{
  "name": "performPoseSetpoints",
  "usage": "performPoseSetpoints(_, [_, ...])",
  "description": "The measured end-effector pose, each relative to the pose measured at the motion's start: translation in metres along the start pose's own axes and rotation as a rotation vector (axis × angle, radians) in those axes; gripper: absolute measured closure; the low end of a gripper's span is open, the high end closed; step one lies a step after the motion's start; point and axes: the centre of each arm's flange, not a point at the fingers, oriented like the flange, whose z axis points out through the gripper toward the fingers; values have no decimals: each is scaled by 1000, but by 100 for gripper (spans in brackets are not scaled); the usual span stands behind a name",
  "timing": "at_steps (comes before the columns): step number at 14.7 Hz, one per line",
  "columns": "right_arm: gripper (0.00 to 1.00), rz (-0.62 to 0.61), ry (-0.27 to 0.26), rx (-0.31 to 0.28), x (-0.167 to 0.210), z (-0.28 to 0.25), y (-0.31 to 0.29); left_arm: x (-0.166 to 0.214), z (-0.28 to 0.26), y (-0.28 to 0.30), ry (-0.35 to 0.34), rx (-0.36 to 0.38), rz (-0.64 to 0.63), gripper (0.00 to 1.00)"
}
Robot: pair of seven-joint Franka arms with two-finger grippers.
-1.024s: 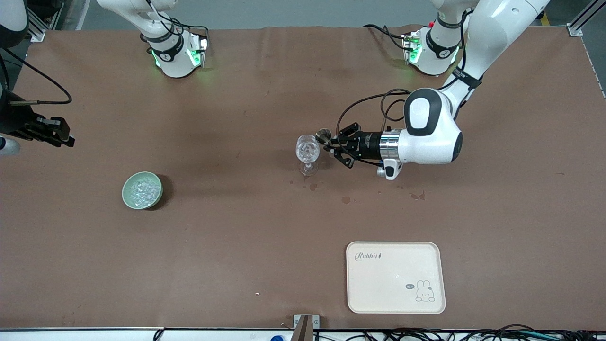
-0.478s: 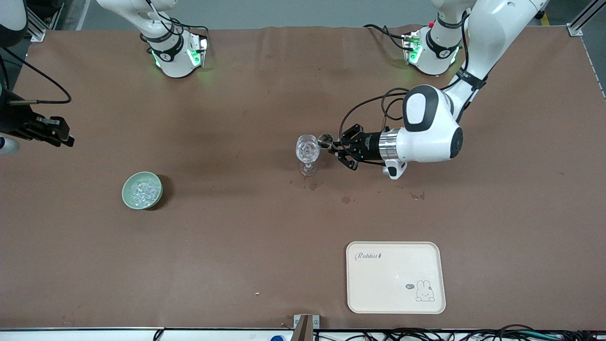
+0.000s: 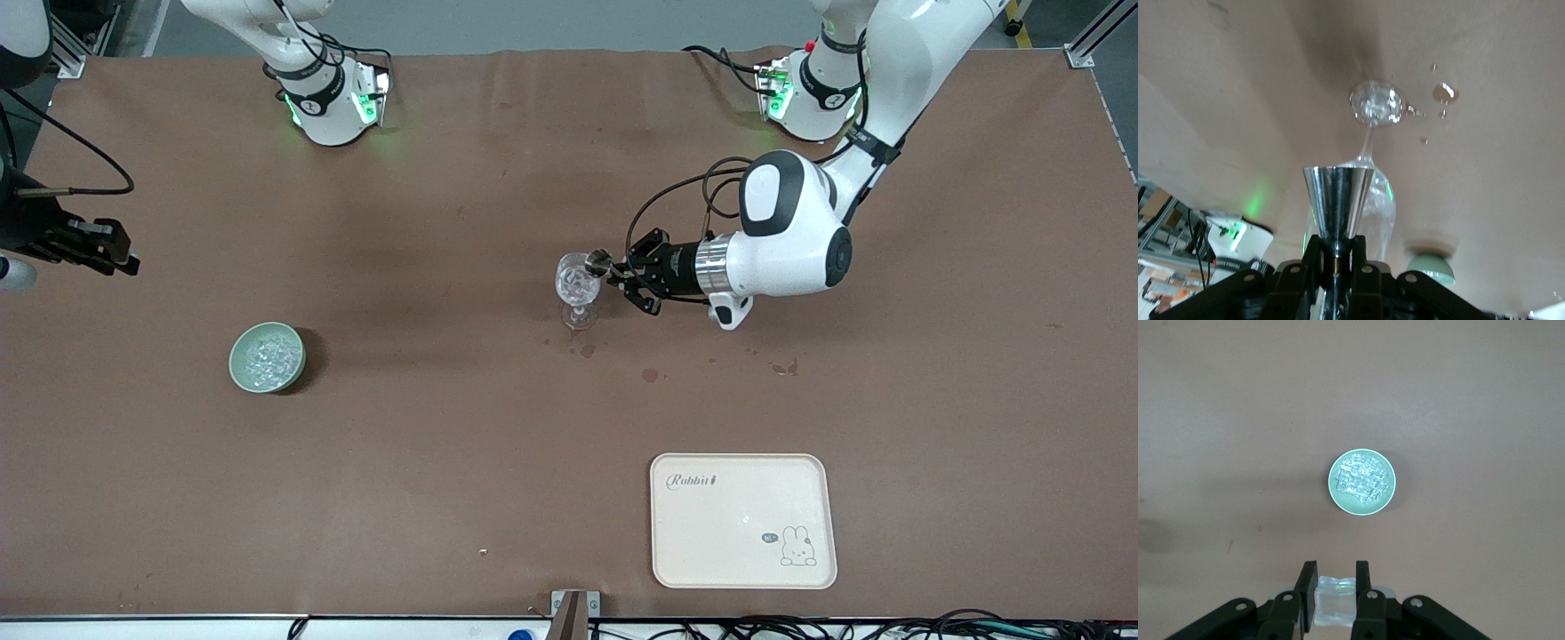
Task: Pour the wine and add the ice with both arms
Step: 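Tilt the jigger with the left gripper to pour into the glass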
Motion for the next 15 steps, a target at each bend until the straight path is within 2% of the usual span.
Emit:
performPoseSetpoints(5, [73, 0, 0, 0, 0, 0, 0, -9, 11, -7, 75, 19, -9, 79])
performPoseSetpoints(15, [73, 0, -10, 0, -1, 1, 0, -23, 20, -12, 200, 8, -51, 79])
